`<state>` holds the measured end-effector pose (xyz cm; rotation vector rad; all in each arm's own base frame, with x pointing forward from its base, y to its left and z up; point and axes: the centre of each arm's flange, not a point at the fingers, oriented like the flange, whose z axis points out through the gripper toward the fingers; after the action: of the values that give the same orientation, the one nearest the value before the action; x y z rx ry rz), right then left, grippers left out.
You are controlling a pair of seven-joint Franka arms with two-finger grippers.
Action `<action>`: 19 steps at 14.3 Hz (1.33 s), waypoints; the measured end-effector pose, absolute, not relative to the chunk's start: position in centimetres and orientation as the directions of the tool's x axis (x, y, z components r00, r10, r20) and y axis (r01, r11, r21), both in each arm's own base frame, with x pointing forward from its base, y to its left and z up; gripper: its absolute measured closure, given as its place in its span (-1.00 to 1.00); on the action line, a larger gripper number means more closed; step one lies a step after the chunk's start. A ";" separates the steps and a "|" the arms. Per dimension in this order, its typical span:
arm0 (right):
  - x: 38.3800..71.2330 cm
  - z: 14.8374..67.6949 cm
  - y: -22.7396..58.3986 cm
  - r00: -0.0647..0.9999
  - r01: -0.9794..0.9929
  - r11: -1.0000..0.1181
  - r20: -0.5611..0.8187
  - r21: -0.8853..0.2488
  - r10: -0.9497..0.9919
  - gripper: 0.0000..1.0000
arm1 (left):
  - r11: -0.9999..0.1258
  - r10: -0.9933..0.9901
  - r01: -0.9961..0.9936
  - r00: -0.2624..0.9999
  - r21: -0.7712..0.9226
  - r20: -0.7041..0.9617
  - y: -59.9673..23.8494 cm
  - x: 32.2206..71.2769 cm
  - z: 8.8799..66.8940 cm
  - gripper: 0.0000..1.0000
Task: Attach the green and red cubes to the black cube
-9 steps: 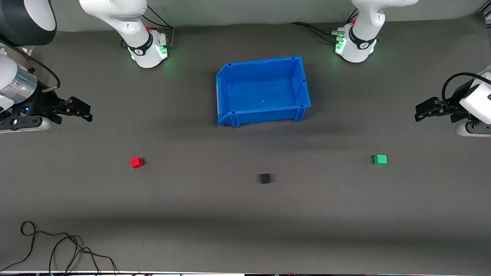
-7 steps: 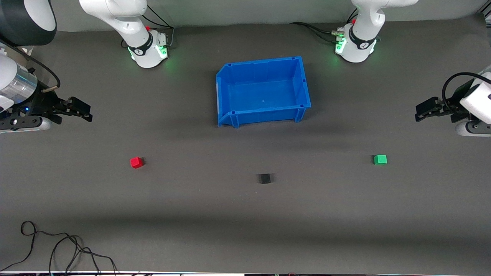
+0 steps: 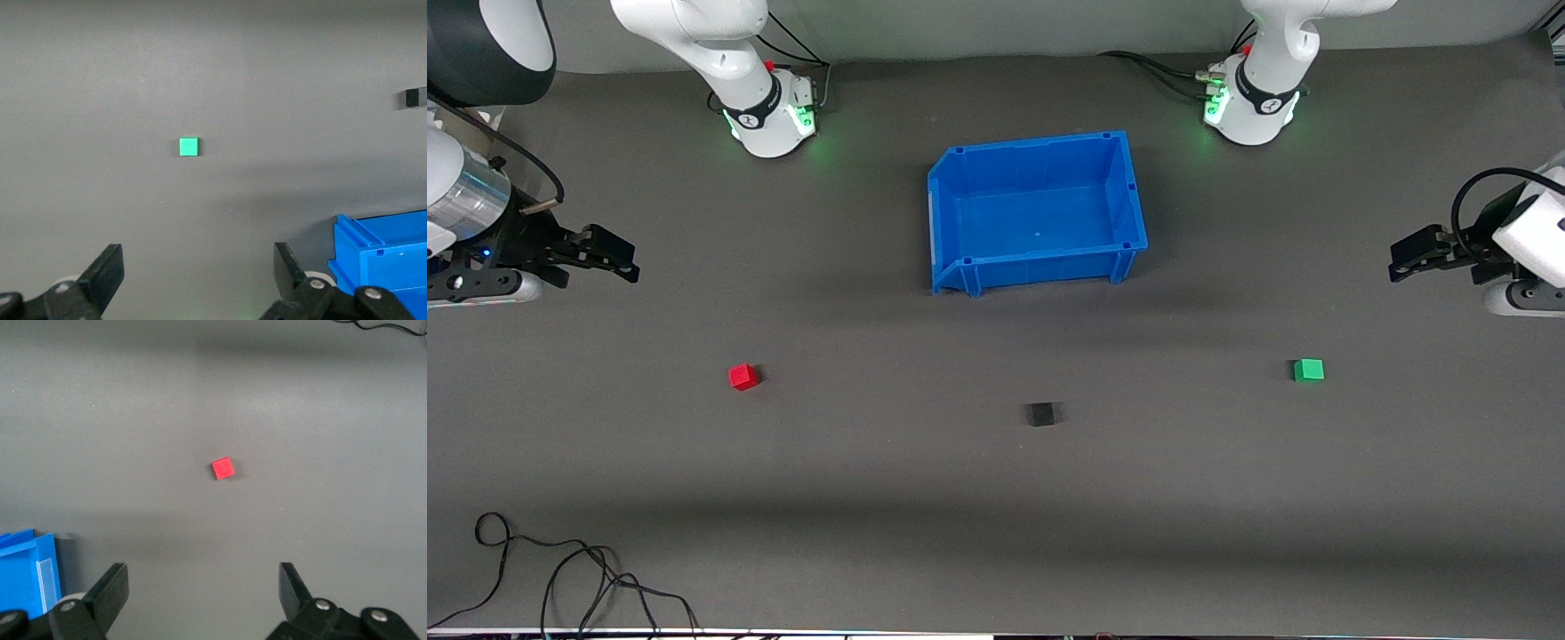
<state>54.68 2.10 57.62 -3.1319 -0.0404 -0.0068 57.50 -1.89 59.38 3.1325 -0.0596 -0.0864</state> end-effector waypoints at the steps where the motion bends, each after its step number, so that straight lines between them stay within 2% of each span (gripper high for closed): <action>1: 54.7 57.6 2.0 1.000 0.024 -1.000 0.004 -0.009 0.024 -1.00 | -1.000 -0.026 -0.026 0.998 0.008 -0.056 -1.5 57.5 59.3 -1.00; 3: 54.7 57.6 1.7 1.000 0.019 -1.000 0.004 -0.010 0.019 -1.00 | -0.998 0.056 0.057 0.997 0.020 -0.061 0.2 57.5 59.3 -1.00; 6: 54.7 57.6 1.4 1.000 0.013 -1.000 0.004 -0.010 0.013 -1.00 | -0.927 0.360 0.367 0.929 0.074 -0.088 4.0 57.5 59.1 -1.00; 9: 55.2 57.0 0.4 1.000 -0.005 -1.000 0.007 -0.012 -0.005 -1.00 | -0.718 0.682 0.693 0.719 0.063 -0.133 5.3 57.5 58.9 -1.00; 12: 56.7 53.9 0.1 1.000 -0.010 -1.000 -0.027 -0.015 -0.009 -1.00 | -0.401 0.896 0.916 0.398 0.023 -0.199 4.4 57.9 58.2 -1.00; 15: 58.8 49.0 0.2 0.998 -0.004 -1.000 -0.070 -0.022 -0.003 -1.00 | -0.153 0.962 0.987 0.139 -0.043 -0.233 4.3 58.5 56.8 -1.00; 19: 61.1 41.9 0.6 0.992 0.005 -0.999 -0.128 -0.032 0.009 -1.00 | -0.012 0.955 0.997 -0.013 -0.083 -0.295 6.3 58.9 54.8 -1.00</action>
<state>61.06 0.64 41.94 -3.1034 -0.0109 0.1999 58.94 6.31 54.75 2.0934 2.0951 -0.4053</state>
